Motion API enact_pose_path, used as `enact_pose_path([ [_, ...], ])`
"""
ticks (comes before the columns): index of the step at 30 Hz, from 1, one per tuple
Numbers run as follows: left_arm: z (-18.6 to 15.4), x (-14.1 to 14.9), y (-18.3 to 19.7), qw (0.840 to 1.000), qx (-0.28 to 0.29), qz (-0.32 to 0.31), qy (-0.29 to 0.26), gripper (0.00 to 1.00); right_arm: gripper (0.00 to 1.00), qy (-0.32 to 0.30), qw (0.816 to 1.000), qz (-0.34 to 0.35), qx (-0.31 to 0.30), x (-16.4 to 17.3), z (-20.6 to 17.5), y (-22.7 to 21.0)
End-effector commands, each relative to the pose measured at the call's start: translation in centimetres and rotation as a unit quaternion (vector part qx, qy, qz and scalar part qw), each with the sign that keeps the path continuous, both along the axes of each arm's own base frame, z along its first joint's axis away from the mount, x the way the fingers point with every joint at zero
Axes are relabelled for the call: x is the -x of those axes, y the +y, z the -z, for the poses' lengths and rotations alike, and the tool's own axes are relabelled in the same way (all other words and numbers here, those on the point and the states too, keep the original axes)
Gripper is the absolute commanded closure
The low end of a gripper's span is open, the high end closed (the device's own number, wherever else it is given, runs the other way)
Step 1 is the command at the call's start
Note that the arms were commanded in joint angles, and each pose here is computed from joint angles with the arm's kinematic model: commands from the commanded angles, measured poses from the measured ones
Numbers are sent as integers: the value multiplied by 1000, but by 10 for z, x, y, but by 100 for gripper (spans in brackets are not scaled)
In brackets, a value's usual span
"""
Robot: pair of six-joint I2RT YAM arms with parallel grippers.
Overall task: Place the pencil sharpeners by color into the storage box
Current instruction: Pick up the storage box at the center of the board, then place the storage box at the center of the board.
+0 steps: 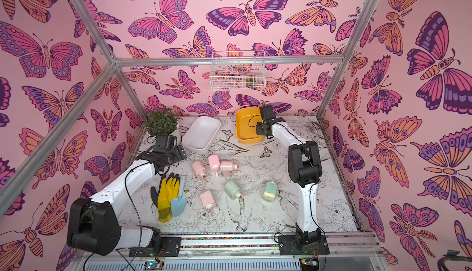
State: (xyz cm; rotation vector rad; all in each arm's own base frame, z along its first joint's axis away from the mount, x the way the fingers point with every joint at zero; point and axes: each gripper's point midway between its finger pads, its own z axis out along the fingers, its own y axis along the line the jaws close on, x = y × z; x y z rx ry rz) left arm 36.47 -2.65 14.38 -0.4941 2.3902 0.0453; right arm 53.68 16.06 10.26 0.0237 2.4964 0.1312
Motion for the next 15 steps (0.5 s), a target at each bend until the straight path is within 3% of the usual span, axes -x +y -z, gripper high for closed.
enact_pose_path([
  [1,10,5,5,1000,-3,-6,19,0,100,-19,999,26,0,1,-11,-22],
  [10,9,7,6,1000,-1,-10,16,0,100,6,999,40,-26,18,7,-51],
  [15,13,7,4,1000,3,-7,23,0,100,5,999,5,-47,14,15,-42],
])
